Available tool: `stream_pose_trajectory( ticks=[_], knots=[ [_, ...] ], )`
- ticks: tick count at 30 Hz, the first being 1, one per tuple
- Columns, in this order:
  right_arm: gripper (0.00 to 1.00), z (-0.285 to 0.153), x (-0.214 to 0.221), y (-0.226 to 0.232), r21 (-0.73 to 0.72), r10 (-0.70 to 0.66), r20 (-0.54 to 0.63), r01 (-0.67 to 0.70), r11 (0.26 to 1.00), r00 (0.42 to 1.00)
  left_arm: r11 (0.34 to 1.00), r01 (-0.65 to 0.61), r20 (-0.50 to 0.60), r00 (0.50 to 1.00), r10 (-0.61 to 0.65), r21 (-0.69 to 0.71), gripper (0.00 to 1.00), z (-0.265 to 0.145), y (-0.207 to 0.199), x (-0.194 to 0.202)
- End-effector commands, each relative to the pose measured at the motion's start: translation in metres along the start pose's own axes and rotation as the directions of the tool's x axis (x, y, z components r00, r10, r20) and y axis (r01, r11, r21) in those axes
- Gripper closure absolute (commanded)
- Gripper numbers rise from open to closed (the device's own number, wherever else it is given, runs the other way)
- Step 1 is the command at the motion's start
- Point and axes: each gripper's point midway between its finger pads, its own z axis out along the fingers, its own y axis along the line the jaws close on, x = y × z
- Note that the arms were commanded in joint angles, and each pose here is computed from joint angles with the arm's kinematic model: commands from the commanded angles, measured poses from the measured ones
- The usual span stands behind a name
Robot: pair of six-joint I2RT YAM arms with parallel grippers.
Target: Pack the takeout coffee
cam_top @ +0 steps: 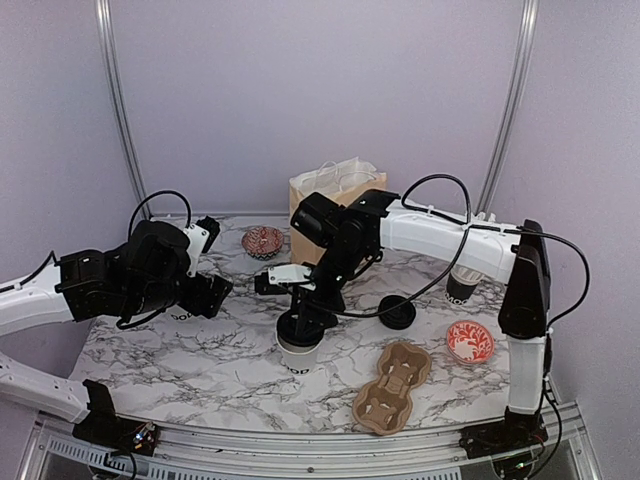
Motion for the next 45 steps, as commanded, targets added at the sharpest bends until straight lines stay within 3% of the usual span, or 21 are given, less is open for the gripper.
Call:
stream_pose_trajectory(
  ticks=[1, 21, 32, 36, 38, 45],
  knots=[
    [0.35, 0.006, -0.007, 0.0, -0.004, -0.019, 0.004, 0.019, 1.0, 1.0, 1.0, 0.019, 0.01, 1.0, -0.019, 0.002, 0.14, -0.003, 0.003, 0.001],
    [0.33, 0.022, -0.008, 0.009, 0.011, -0.038, -0.05, 0.038, 0.999, 0.998, 1.0, 0.003, -0.005, 1.0, -0.003, -0.003, 0.14, 0.002, 0.002, 0.008],
    [0.27, 0.024, -0.006, 0.006, 0.075, -0.039, -0.091, 0.046, 0.996, 0.995, 1.0, -0.002, -0.013, 1.0, 0.001, -0.015, 0.13, 0.006, 0.002, 0.009],
    [0.23, 0.024, -0.004, 0.007, 0.073, -0.039, -0.095, 0.046, 0.996, 0.995, 1.0, -0.003, -0.024, 1.0, 0.003, -0.02, 0.13, 0.01, 0.001, 0.01],
    [0.15, 0.024, -0.005, 0.009, 0.073, -0.041, -0.094, 0.048, 0.996, 0.995, 1.0, 0.004, -0.026, 1.0, -0.005, -0.026, 0.12, 0.011, 0.002, 0.01],
    [0.09, 0.003, -0.021, 0.009, 0.105, -0.057, -0.044, 0.061, 0.993, 0.997, 0.998, 0.059, -0.03, 0.998, -0.06, -0.039, 0.1, 0.014, 0.004, 0.007]
  ],
)
